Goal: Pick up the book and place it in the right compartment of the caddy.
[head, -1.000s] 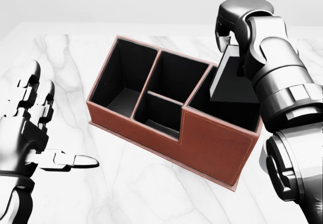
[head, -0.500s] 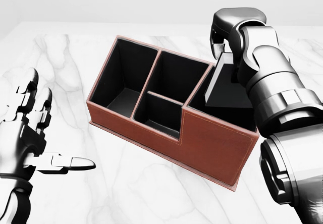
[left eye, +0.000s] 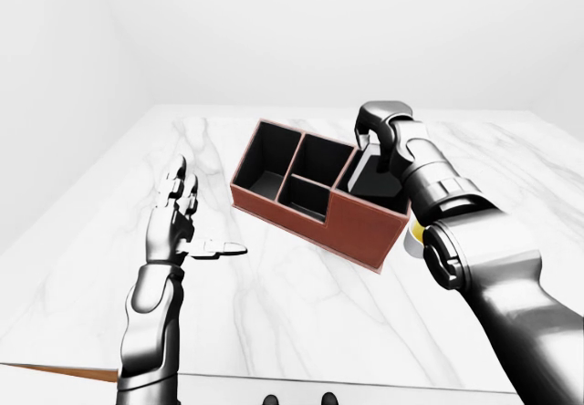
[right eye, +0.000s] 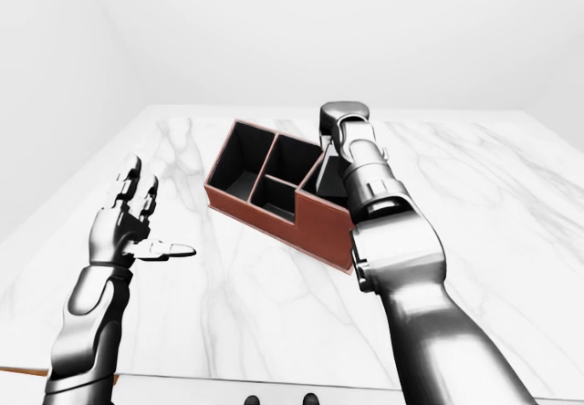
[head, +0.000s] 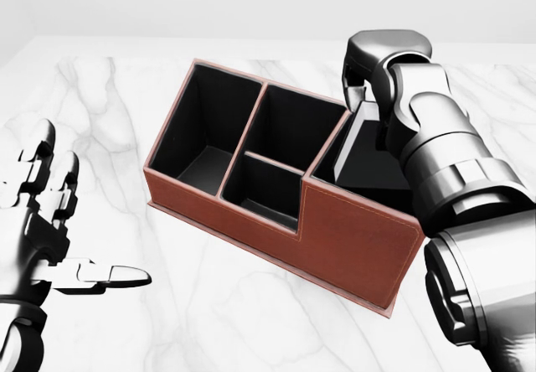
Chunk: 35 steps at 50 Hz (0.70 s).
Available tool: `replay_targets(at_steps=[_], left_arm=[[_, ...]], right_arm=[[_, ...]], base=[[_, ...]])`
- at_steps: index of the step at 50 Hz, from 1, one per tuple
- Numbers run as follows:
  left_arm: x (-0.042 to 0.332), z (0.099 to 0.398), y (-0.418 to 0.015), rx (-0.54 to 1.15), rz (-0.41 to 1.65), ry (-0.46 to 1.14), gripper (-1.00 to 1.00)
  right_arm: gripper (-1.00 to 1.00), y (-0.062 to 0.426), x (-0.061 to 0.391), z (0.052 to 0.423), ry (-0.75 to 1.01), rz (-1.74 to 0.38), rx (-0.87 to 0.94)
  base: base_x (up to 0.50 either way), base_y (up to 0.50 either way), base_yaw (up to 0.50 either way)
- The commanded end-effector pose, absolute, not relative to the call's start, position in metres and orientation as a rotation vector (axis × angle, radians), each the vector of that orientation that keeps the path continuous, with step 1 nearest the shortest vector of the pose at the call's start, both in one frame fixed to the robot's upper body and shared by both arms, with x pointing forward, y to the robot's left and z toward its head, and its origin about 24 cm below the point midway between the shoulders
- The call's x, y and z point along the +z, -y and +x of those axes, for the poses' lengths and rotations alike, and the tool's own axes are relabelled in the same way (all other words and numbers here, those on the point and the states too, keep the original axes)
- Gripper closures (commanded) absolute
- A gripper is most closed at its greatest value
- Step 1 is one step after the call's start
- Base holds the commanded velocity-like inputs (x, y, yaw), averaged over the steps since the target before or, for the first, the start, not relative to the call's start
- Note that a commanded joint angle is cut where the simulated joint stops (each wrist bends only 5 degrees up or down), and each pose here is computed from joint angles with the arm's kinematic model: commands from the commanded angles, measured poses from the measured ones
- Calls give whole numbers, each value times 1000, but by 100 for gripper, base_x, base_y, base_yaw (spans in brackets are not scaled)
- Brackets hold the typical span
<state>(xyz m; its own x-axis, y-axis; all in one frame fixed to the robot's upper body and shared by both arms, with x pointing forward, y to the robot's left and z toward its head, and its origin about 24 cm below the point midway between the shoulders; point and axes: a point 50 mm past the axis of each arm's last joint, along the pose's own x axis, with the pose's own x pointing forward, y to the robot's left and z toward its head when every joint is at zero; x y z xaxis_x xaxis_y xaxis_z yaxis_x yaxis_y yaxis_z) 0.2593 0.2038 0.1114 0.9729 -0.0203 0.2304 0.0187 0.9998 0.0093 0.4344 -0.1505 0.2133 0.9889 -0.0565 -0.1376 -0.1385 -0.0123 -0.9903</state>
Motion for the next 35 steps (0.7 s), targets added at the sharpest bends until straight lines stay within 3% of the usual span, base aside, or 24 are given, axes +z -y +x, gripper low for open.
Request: replay_targets(at_steps=[1, 35], left_arm=[[107, 261, -204, -18, 2, 213, -100], [92, 266, -216, 5, -23, 146, -100]], right_arm=[[100, 151, 216, 435, -130, -1634, 38], [100, 151, 184, 431, -165, -1614, 71]], base=[[0, 0, 0], [0, 0, 0]])
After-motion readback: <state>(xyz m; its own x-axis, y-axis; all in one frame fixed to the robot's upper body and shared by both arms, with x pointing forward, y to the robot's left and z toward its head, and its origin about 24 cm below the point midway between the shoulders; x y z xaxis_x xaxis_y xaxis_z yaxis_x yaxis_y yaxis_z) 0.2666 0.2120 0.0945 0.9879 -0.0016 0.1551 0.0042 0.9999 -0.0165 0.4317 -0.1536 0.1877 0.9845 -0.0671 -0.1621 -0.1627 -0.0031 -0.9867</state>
